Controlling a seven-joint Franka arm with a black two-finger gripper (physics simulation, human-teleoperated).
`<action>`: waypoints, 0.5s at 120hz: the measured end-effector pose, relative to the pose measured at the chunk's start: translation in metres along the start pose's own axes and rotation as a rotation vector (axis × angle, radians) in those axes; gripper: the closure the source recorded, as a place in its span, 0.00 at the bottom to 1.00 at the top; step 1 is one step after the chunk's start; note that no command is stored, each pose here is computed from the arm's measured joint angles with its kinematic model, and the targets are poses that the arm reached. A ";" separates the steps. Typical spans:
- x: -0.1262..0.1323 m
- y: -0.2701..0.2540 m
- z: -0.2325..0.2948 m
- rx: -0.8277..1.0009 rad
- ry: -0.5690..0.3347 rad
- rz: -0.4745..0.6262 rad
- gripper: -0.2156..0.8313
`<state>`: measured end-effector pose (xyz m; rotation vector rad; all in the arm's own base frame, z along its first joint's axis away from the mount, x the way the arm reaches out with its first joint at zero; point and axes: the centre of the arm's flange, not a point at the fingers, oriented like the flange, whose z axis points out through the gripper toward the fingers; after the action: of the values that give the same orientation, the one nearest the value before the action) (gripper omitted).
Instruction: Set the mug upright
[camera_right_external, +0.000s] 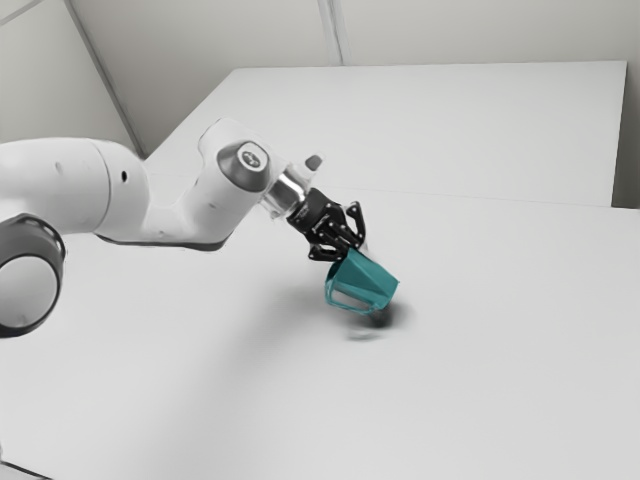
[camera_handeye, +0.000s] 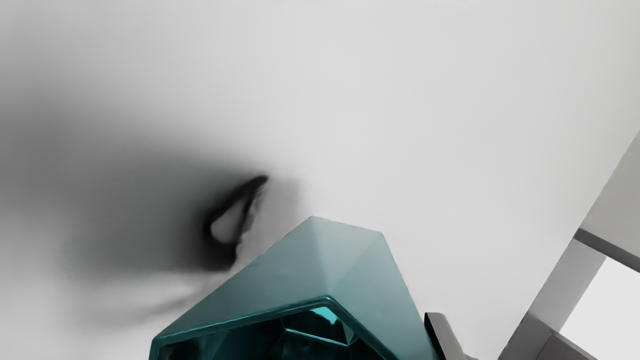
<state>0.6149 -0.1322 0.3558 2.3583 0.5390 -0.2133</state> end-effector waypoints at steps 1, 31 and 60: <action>-0.001 0.001 -0.003 0.013 0.006 0.012 0.95; -0.020 0.017 -0.061 0.393 0.170 0.279 0.95; -0.041 0.007 -0.092 0.637 0.257 0.391 0.95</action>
<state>0.5809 -0.0882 0.4403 3.0778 0.1132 0.1231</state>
